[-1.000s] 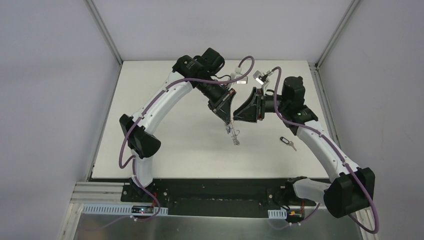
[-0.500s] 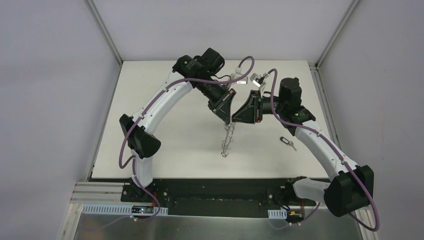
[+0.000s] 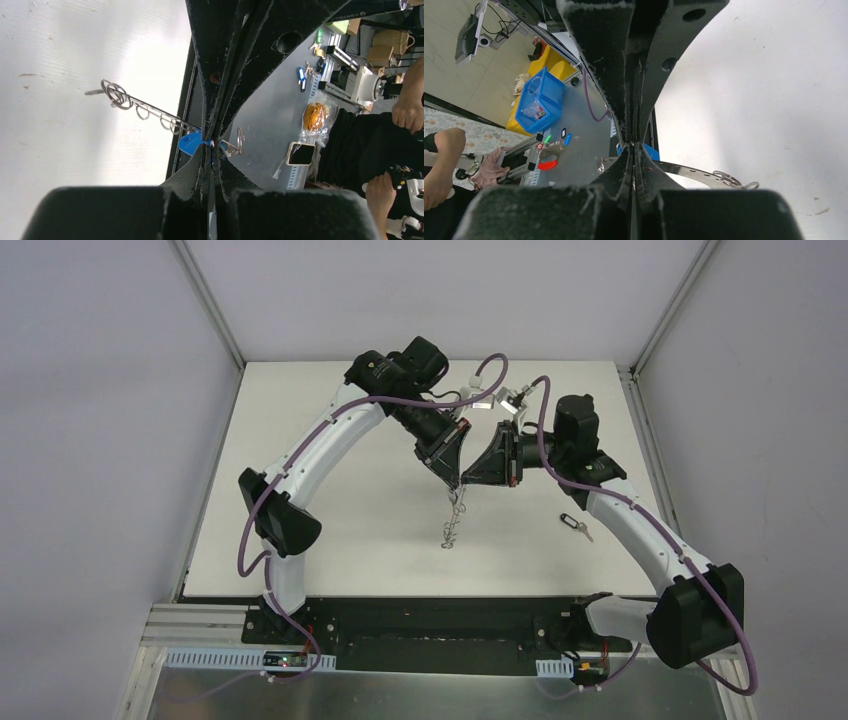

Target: Put the keys on the keyring

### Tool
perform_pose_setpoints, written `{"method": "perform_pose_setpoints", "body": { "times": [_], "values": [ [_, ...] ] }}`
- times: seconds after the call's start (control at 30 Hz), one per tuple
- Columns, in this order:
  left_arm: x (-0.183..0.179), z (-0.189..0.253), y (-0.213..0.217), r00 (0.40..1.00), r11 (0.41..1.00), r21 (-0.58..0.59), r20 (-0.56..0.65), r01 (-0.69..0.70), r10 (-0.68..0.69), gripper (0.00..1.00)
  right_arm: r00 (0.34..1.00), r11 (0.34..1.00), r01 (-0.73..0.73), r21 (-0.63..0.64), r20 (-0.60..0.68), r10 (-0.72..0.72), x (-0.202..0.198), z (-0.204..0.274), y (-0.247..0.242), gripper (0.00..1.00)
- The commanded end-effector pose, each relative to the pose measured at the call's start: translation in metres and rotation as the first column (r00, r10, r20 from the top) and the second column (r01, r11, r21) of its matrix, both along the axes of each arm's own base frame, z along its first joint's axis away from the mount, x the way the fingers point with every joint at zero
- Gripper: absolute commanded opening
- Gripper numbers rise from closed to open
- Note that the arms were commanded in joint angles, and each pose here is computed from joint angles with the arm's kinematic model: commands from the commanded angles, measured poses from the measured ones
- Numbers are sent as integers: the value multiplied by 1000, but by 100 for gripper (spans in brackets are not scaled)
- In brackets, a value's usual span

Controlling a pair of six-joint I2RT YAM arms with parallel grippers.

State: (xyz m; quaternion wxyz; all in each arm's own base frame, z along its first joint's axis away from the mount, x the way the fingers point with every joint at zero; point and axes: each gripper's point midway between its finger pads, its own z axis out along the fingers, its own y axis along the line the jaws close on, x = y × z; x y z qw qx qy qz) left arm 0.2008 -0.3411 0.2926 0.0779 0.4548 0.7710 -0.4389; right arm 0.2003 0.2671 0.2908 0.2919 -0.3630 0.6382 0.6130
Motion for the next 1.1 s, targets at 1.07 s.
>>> {"method": "perform_pose_setpoints", "body": {
  "times": [1.07],
  "values": [
    [16,28,-3,1000,947,-321,6,-19,22,18,995,993,95,77,33,-97,19,31,-10,0]
  ]
}}
